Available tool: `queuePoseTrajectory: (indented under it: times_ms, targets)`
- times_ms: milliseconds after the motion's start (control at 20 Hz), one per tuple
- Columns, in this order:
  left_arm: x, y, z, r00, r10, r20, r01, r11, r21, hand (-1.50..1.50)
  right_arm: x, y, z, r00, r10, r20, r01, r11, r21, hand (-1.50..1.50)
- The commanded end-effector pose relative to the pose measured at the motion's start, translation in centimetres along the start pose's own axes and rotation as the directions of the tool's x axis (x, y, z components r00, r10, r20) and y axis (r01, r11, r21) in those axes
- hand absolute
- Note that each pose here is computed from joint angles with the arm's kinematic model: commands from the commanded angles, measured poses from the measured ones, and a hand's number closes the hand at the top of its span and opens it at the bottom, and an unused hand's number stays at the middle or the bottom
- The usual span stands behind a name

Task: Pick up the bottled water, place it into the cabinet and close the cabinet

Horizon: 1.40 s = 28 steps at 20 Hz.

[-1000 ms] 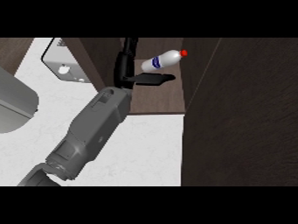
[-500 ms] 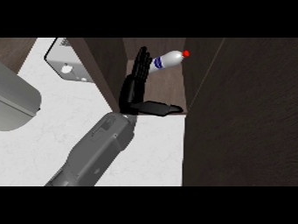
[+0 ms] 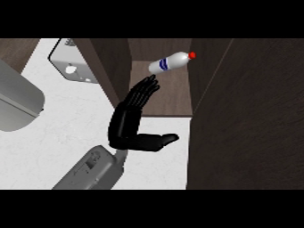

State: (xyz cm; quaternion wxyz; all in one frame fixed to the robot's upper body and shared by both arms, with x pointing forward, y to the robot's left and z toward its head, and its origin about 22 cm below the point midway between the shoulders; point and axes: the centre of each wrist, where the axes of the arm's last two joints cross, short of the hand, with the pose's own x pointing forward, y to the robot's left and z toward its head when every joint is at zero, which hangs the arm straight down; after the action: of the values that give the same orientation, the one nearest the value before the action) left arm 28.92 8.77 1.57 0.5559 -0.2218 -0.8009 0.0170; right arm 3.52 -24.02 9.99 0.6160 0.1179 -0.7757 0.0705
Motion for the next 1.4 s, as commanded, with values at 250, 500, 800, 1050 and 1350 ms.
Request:
queuePoseTrajectory:
  times_ms: [250,500,800,1050,1350]
  targets:
    - [2.4,1.3,6.1,0.999,0.021,-0.037,-0.020,1.000,0.023,1.50,3.8,0.5,-0.3,0.991,0.119,-0.056,-0.096,0.947,0.306,1.50]
    - [5.2,4.8,7.8,1.000,-0.003,-0.021,0.005,0.998,0.064,-1.50,4.3,0.9,-1.1,0.993,0.121,0.003,-0.110,0.894,0.434,1.50]
    - [7.7,6.9,10.5,1.000,-0.002,-0.001,0.002,0.988,0.156,-1.50,6.2,1.9,-1.0,0.993,0.111,0.038,-0.115,0.856,0.503,1.50]
    - [9.0,8.8,11.5,0.999,0.050,0.005,-0.050,0.981,0.190,-1.50,5.9,3.5,-1.4,0.998,0.059,0.000,-0.045,0.772,0.634,1.50]
    - [11.7,11.6,13.6,1.000,0.014,0.010,-0.016,0.982,0.190,-1.50,5.5,4.0,-2.2,0.996,0.085,0.018,-0.074,0.718,0.692,1.50]
